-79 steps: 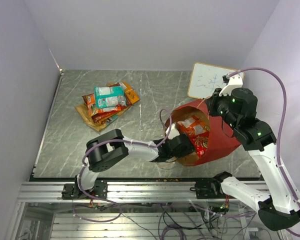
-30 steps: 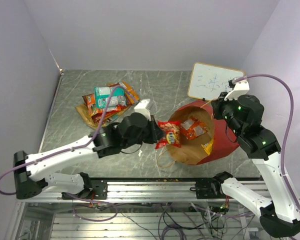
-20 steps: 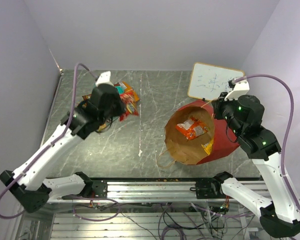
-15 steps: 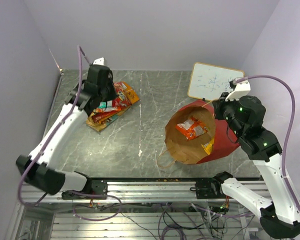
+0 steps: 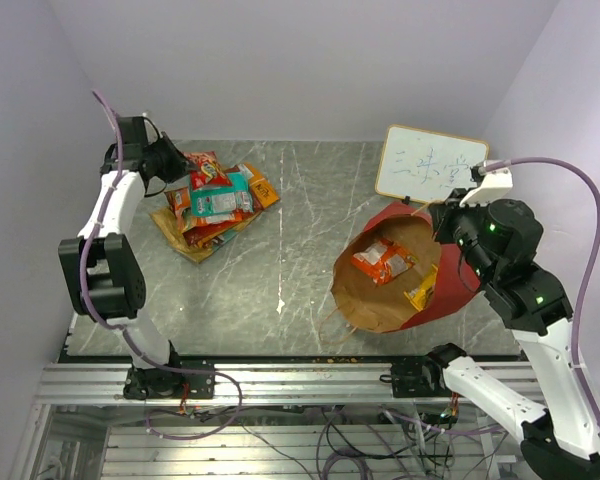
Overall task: Take the snacks out of the paper bag
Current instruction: Place the snack at the center of the board.
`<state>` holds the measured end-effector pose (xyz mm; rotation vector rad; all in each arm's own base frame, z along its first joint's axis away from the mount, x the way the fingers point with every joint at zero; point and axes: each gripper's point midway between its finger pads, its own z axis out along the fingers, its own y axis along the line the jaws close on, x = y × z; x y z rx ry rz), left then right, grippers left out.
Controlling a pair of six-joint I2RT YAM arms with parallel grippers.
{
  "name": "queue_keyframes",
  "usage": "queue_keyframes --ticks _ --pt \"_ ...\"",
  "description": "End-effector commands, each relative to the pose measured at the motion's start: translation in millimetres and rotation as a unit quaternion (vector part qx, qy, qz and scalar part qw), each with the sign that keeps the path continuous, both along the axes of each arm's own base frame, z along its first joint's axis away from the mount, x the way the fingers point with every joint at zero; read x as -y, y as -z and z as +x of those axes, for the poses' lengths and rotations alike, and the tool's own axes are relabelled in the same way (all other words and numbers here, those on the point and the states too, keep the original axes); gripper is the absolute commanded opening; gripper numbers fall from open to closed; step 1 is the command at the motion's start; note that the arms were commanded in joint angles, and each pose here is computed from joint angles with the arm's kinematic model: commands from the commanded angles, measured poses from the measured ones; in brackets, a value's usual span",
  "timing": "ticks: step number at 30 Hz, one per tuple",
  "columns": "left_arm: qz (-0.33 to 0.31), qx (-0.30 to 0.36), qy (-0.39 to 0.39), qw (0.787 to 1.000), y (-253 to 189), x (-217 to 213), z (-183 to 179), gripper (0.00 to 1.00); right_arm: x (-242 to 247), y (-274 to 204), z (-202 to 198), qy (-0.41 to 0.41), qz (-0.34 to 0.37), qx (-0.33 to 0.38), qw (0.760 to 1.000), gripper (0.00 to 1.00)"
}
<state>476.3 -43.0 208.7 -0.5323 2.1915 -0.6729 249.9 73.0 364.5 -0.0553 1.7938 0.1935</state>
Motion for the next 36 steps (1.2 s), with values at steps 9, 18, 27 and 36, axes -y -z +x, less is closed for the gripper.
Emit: queue_keyframes --ticks 9,18,27,36 --pt "-0.113 -0.034 0.024 0.993 57 -20 5 0.07 3 -11 -10 0.01 0.039 0.019 0.999 0.0" --pt "-0.097 -0.114 0.002 0.989 117 -34 -23 0.08 -5 -10 -3 -0.003 0.036 0.012 0.999 0.0" --pt "-0.052 -0.136 -0.002 0.989 116 -51 -30 0.4 -12 -6 5 -0.013 0.031 0.005 0.999 0.0" --pt "0.0 -0.101 -0.053 0.993 59 -65 -53 0.84 -24 2 14 -0.028 0.039 -0.008 0.999 0.0"
